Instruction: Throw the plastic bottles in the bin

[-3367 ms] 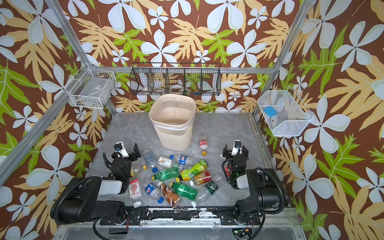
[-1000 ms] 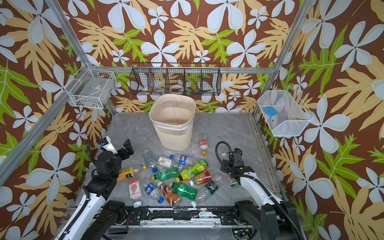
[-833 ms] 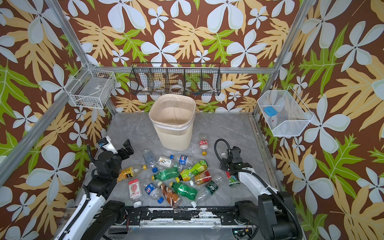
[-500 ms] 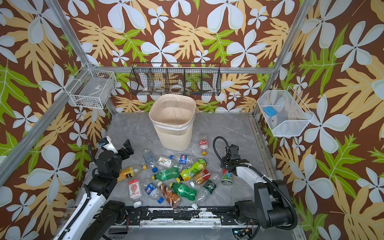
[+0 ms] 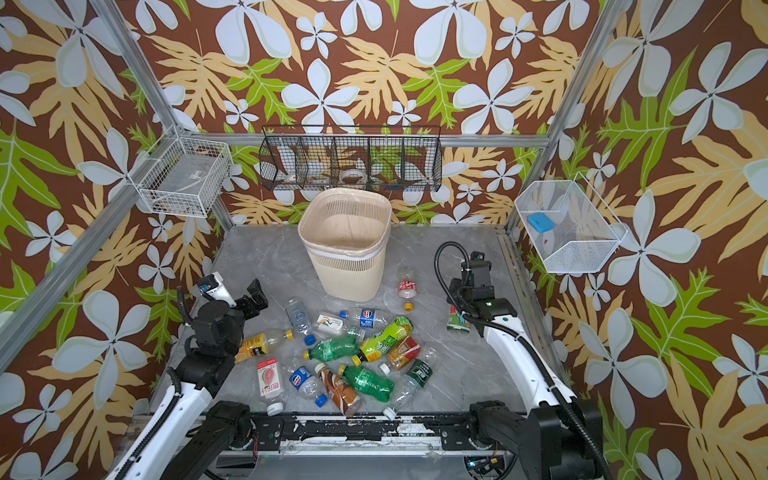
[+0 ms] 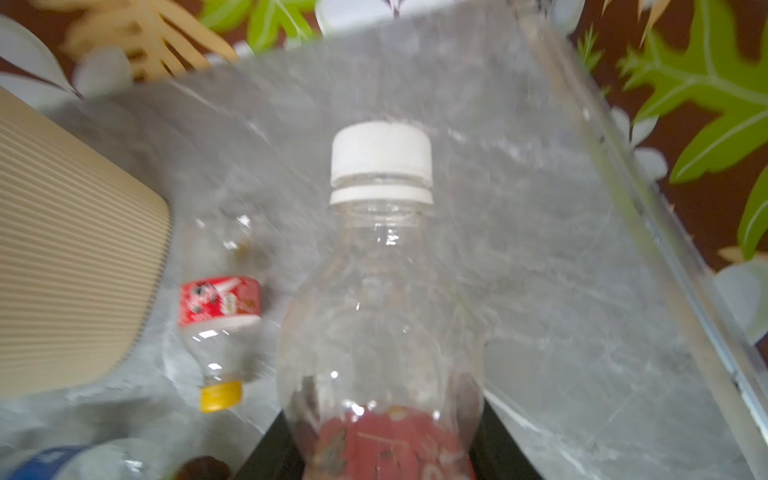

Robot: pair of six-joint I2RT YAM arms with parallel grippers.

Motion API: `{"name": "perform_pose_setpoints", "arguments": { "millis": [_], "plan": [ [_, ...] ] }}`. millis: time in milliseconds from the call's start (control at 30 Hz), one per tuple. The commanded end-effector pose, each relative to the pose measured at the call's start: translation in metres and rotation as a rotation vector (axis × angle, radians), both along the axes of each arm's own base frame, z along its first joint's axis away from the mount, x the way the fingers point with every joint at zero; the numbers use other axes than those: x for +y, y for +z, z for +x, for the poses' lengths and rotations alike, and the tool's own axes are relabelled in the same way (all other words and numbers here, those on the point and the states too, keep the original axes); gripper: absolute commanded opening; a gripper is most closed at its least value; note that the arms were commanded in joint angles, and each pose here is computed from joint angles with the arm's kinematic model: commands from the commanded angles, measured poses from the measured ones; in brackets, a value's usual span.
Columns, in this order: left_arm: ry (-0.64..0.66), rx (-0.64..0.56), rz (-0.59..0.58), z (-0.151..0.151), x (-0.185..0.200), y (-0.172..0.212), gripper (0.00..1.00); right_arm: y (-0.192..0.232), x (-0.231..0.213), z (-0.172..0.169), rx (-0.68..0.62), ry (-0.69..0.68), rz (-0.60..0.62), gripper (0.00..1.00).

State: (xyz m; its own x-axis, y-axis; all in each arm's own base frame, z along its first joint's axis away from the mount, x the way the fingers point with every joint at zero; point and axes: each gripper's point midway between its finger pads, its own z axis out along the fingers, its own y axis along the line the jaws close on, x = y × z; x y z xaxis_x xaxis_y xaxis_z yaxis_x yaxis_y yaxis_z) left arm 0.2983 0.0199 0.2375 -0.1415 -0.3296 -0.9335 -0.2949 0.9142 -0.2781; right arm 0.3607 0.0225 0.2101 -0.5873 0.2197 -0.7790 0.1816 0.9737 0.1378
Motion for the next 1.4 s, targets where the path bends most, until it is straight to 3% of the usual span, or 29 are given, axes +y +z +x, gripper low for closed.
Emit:
{"name": "perform_pose_setpoints", "arguments": {
  "millis": [0,233,367,467,600,867,1267,1300,1367],
  "plan": [
    [0.011,-0.003,0.001,0.0,0.002,0.003,0.99,0.066,0.03,0.022,-0.148,0.086,0.009,0.42],
    [0.009,0.011,0.003,0.001,0.001,0.001,0.99,0.204,0.14,0.064,-0.441,0.316,0.034,0.41],
    [0.01,0.014,0.003,0.001,0.001,0.0,0.99,0.255,0.202,0.074,-0.559,0.438,0.041,0.42],
    [0.011,0.016,0.007,0.002,0.002,0.0,0.99,0.27,0.238,0.085,-0.608,0.506,0.04,0.41],
    [0.008,0.023,0.008,0.003,0.001,-0.001,0.99,0.274,0.262,0.108,-0.639,0.547,0.033,0.42],
    [0.003,0.027,0.008,0.003,0.0,-0.002,0.99,0.219,0.303,0.152,-0.547,0.643,-0.048,0.42],
    [0.0,0.034,0.008,0.005,-0.001,-0.003,0.99,0.16,0.313,0.161,-0.425,0.687,-0.096,0.43],
    [0.0,0.034,0.008,0.005,-0.001,-0.003,0.99,0.159,0.313,0.161,-0.42,0.689,-0.097,0.45],
    [0.0,0.037,0.01,0.005,-0.001,-0.004,0.99,0.162,0.311,0.16,-0.421,0.681,-0.096,0.58]
  ]
}}
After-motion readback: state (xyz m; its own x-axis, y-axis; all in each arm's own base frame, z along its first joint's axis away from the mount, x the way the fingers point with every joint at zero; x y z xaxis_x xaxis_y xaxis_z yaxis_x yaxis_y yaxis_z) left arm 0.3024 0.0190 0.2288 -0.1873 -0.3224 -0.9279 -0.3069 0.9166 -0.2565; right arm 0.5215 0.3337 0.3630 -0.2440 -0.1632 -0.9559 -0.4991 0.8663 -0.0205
